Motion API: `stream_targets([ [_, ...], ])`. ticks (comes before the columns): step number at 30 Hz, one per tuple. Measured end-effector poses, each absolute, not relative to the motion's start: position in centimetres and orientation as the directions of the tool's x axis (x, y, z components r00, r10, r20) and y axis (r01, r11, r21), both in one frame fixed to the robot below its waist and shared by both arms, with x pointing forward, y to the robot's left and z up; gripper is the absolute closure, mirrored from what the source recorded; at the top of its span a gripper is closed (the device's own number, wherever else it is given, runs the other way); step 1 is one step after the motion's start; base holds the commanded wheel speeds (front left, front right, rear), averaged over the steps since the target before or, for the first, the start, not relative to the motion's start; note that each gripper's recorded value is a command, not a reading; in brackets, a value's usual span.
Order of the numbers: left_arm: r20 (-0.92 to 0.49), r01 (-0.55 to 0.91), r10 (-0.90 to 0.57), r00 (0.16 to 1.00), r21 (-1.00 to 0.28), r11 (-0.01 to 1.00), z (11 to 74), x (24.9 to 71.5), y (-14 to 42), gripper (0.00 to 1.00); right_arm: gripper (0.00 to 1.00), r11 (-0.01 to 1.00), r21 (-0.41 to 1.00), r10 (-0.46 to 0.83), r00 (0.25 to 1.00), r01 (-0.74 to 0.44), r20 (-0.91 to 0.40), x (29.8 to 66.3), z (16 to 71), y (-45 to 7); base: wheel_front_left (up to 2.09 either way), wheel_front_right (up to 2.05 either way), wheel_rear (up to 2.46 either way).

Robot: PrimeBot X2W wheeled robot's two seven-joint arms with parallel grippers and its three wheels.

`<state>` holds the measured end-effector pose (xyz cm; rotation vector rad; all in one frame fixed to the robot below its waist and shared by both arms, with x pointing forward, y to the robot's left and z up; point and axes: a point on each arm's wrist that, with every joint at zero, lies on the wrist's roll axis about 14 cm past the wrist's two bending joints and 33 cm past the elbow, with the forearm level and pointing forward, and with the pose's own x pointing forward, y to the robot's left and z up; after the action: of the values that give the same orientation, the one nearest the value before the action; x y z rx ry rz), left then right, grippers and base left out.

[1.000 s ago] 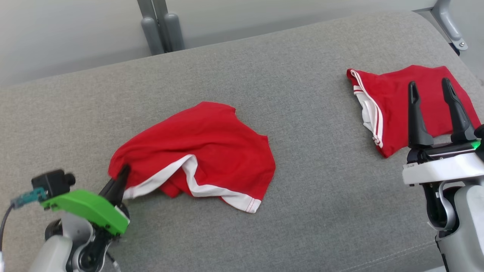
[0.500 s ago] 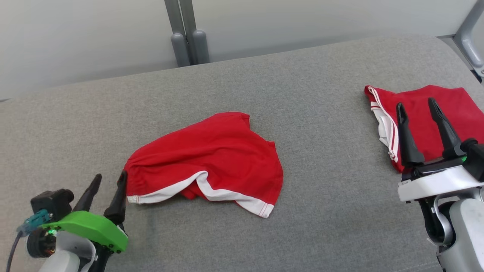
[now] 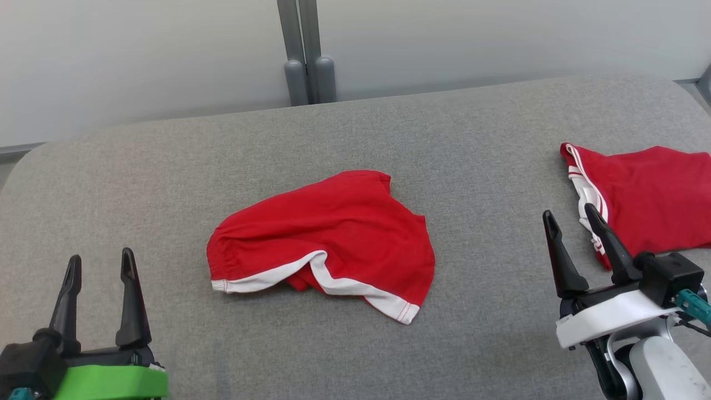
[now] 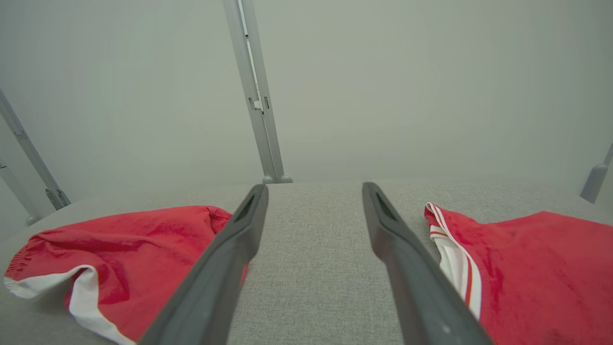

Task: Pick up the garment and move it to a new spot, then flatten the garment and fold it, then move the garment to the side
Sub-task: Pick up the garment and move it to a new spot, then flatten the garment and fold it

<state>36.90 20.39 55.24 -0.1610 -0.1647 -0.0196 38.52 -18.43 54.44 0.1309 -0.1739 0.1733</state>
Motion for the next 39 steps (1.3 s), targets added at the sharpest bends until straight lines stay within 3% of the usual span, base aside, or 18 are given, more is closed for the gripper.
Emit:
stream_targets([
  [10,0.166,0.026,-0.001,0.986,-0.149,0.989,54.5,36.0,20.1,0.0,0.0,0.958,0.158,0.222,0.968,-0.238,0.115,38.5,52.1,-16.2,0.0,0.0,0.0],
  [14,0.153,0.02,0.005,0.988,-0.162,0.987,53.9,35.7,20.1,0.0,0.0,0.927,0.233,0.313,0.948,-0.294,-0.051,37.9,48.4,-13.2,0.0,0.0,0.0],
  [21,0.135,0.011,0.014,0.991,-0.186,0.982,53.1,34.9,20.2,0.0,0.0,0.855,0.381,0.481,0.813,-0.352,-0.328,36.4,42.8,-7.4,0.0,0.0,0.0],
  [29,0.113,-0.051,0.072,0.991,-0.181,0.982,52.2,33.6,21.9,0.0,0.0,0.827,0.424,0.551,0.685,-0.37,-0.477,36.4,39.8,-4.2,0.0,0.0,0.0],
  [34,0.11,-0.085,0.107,0.988,-0.182,0.98,52.1,32.8,22.9,0.0,0.0,0.82,0.421,0.567,0.644,-0.387,-0.514,36.6,39.0,-3.0,0.0,0.0,0.0],
  [35,0.109,-0.093,0.114,0.987,-0.183,0.979,52.1,32.7,23.2,0.0,0.15,0.819,0.421,0.57,0.642,-0.39,-0.513,36.7,39.0,-2.9,0.0,0.0,0.0],
  [36,0.107,-0.101,0.122,0.987,-0.181,0.978,52.0,32.6,23.4,0.0,0.49,0.817,0.422,0.571,0.646,-0.392,-0.506,36.8,39.0,-2.7,0.0,0.0,0.0],
  [37,0.105,-0.107,0.127,0.986,-0.182,0.978,51.9,32.5,23.5,0.0,1.0,0.817,0.422,0.571,0.65,-0.392,-0.502,36.9,39.0,-2.7,0.0,0.0,0.0],
  [39,0.105,-0.11,0.131,0.986,-0.181,0.977,51.9,32.5,23.7,0.0,1.0,0.818,0.421,0.57,0.653,-0.392,-0.499,37.0,39.0,-2.8,0.0,0.0,0.0],
])
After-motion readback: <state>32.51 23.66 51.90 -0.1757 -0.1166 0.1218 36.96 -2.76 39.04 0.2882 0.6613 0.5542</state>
